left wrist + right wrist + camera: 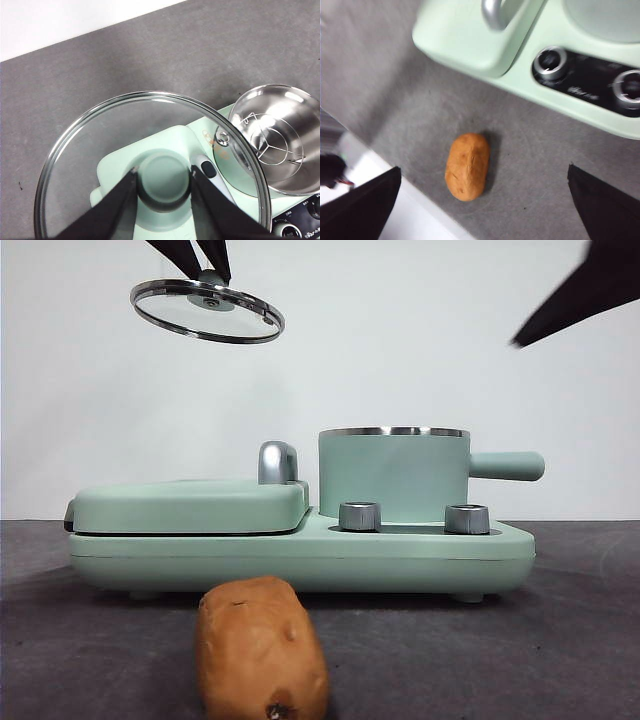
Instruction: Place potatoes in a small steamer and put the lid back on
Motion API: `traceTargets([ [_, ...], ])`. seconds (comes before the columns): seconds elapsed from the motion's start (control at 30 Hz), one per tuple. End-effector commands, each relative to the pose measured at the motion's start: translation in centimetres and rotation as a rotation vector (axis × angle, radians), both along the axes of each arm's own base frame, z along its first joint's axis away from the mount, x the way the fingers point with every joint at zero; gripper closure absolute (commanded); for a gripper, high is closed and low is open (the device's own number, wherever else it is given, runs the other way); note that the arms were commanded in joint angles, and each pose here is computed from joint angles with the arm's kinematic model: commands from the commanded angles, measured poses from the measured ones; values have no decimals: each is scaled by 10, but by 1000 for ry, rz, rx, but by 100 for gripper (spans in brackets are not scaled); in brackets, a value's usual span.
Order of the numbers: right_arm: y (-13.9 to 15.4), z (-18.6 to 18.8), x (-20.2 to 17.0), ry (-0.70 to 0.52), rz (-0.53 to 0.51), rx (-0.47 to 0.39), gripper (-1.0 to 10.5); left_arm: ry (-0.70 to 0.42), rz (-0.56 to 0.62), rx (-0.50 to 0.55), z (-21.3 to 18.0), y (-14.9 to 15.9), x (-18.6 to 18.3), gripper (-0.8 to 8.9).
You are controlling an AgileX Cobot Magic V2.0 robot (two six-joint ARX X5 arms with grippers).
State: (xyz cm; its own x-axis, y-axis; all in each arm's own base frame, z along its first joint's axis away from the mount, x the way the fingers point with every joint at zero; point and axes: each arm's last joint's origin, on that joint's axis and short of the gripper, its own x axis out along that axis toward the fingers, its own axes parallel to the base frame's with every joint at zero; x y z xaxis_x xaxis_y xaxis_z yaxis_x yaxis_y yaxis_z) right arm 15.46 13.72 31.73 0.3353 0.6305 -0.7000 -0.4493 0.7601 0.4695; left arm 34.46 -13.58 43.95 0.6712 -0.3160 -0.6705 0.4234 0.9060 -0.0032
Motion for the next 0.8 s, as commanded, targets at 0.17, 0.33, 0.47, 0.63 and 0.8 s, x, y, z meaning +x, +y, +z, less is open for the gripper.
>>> traceTargets([
  [0.17,72,-19,12,67,112,-160,381,-70,17,-11,13,11,3,791],
  [0.33,113,-49,17,155,182,-278,381,-69,38,-10,13,18,5,791],
  [0.47,136,-73,18,199,211,-390,381,-70,46,-11,13,21,6,791],
  [0.63,157,-98,17,231,244,-454,381,-80,50,-15,14,22,7,791],
  [0.8,167,-121,20,257,252,-492,382,-82,50,-16,14,22,7,791],
])
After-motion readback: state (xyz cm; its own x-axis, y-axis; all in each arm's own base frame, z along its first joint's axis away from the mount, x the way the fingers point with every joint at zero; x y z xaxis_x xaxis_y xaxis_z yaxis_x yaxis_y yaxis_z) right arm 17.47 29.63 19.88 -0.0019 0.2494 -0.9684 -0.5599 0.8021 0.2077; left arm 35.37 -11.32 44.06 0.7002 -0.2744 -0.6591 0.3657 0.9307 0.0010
